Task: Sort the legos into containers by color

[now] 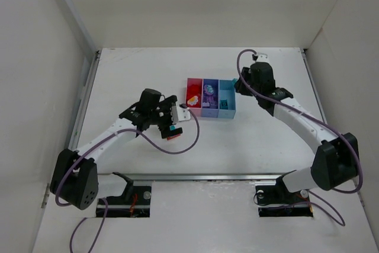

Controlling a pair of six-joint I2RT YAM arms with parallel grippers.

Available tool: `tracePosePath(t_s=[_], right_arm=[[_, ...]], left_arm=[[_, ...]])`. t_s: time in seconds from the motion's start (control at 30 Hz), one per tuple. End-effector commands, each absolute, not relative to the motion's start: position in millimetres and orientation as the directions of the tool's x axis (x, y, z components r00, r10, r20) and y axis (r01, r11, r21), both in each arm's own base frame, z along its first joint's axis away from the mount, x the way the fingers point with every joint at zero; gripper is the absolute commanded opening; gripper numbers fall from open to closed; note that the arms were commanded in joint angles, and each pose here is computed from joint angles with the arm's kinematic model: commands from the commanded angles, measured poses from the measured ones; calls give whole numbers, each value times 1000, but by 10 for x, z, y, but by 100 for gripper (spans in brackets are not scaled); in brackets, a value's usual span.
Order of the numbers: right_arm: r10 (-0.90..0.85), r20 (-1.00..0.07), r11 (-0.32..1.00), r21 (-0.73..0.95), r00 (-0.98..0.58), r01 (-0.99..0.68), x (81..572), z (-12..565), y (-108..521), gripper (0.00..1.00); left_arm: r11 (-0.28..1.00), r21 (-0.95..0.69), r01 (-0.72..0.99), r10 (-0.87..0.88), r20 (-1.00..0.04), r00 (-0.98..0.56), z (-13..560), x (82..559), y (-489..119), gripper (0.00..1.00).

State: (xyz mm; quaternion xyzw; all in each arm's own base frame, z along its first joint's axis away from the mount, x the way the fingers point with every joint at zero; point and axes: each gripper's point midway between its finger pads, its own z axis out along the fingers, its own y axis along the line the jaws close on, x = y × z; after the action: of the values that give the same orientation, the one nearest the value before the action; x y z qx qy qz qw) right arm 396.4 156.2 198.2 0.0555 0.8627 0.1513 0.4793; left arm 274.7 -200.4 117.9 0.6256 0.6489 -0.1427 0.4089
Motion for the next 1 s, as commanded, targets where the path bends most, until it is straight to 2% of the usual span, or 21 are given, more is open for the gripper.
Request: tracePosePath(t_s=[0.0, 0.23, 0.33, 0.37, 0.43, 0.6, 0.7, 0.73, 0.77, 0.8, 0.9, 0.93, 0.97], right_arm=[[242, -817, 968, 241, -524, 71, 4053, 1864, 1418, 0], [205, -799, 976, 208, -566, 60, 4233, 1694, 1511, 4], [178, -799, 980, 195, -574, 31, 4266, 1703, 1582, 21], [176, -797, 981, 193, -578, 32, 4290, 1706, 1593, 31], [147, -796, 984, 178, -588, 5, 4285, 1699, 1645, 45], [131, -784, 984, 176, -607, -14, 4271, 1699, 1676, 56], [131, -784, 984, 176, -607, -14, 4271, 1699, 1676, 59], [131, -784, 984, 176, -607, -14, 4271, 1699, 1676, 59], [131, -784, 984, 176, -607, -14, 4271, 1699, 1676, 59], [134, -789, 984, 179, -600, -16, 4266, 1739, 1674, 59], [129, -796, 984, 176, -592, -23, 4260, 1786, 1668, 59], [126, -805, 983, 181, -580, -38, 4266, 1843, 1684, 59], [119, -812, 983, 176, -572, -46, 4260, 1889, 1677, 59]], left_arm=[[6, 290, 957, 750, -635, 187, 948, 2513, -1896, 100], [-51, 314, 948, 772, -589, 237, 758, 2515, -1861, 100], [-67, 307, 949, 783, -573, 241, 670, 2500, -1859, 100], [-65, 318, 946, 780, -575, 247, 684, 2523, -1872, 100], [-77, 308, 948, 784, -568, 248, 596, 2487, -1850, 94], [-118, 311, 943, 784, -554, 281, 517, 2446, -1853, 84], [-135, 304, 943, 792, -539, 287, 450, 2392, -1831, 68], [-143, 304, 942, 798, -528, 291, 417, 2380, -1804, 58], [-143, 304, 942, 798, -527, 291, 417, 2380, -1804, 58], [-139, 315, 939, 801, -522, 294, 423, 2407, -1801, 48], [-139, 315, 939, 801, -522, 294, 423, 2408, -1801, 32], [-139, 315, 939, 801, -522, 294, 423, 2408, -1801, 23], [-139, 315, 939, 801, -522, 294, 423, 2408, -1801, 18]])
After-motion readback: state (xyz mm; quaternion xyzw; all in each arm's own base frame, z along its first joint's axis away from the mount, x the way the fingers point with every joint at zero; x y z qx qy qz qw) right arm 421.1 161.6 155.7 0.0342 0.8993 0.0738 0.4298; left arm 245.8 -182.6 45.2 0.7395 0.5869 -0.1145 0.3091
